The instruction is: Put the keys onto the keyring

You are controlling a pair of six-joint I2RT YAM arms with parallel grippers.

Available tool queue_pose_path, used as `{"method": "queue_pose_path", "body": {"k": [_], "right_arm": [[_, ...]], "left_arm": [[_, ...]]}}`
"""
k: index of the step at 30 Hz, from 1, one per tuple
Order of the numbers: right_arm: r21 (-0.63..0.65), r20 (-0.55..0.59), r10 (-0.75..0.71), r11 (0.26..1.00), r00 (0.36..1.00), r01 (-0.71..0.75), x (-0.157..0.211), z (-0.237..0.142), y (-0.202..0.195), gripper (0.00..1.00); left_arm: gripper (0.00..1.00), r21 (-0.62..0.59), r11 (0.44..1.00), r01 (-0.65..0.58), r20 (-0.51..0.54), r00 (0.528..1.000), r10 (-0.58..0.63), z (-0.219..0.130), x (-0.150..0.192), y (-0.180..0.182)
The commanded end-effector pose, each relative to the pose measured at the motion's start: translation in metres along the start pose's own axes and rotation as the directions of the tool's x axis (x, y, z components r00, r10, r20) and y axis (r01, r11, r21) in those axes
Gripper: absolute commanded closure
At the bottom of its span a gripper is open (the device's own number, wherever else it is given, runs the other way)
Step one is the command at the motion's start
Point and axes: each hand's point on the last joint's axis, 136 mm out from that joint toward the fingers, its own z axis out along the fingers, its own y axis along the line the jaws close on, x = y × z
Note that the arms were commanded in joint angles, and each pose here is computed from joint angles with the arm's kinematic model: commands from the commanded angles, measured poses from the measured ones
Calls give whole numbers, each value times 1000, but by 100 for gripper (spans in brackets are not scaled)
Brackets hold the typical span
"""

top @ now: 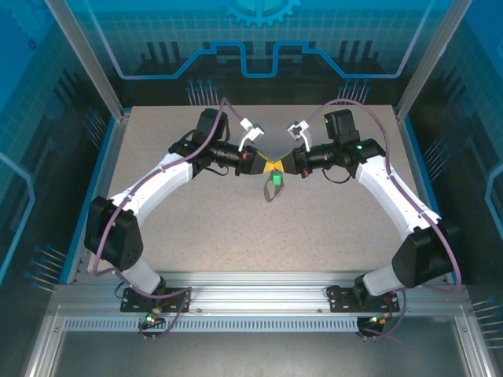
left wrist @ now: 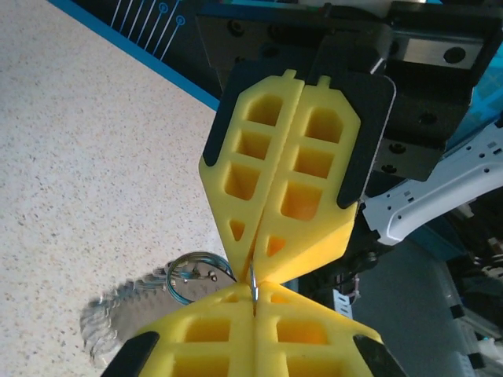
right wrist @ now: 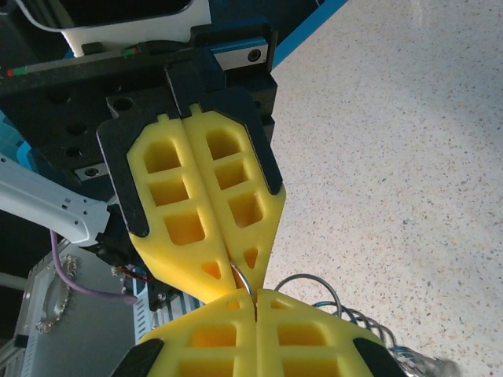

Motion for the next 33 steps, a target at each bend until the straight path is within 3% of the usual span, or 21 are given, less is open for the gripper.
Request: {"method": "queue_pose_path", "body": {"k": [1, 4, 7, 10, 12, 22, 33], "right_arm": [[-34, 27, -7, 999, 1000, 8, -10, 0, 6, 100], [-17, 60, -1, 1000, 998, 2, -18, -7, 4, 100], [6, 117, -3, 1000, 993, 2, -29, -21, 6, 87], [47, 170, -9, 999, 985, 1, -35, -37, 12, 67], [85, 208, -15, 996, 978, -3, -38, -46, 16, 63], [242, 432, -45, 968, 901, -68, -22, -75, 21, 51], [221, 470, -110, 975, 876, 3, -15, -46, 35, 48]], "left_arm": [[100, 55, 997, -56, 21, 998, 55, 4, -9, -12], [100, 57, 996, -66, 46, 997, 64, 2, -12, -15], [100, 53, 996, -69, 98, 993, 63, -3, -20, -16], [100, 45, 997, -65, 167, 984, 56, -13, -29, -16], [100, 45, 997, -67, 215, 975, 56, -18, -37, -18], [100, 58, 994, -91, 376, 924, 62, -38, -60, -44], [100, 21, 997, -76, 450, 891, 59, -41, -67, -56]]}}
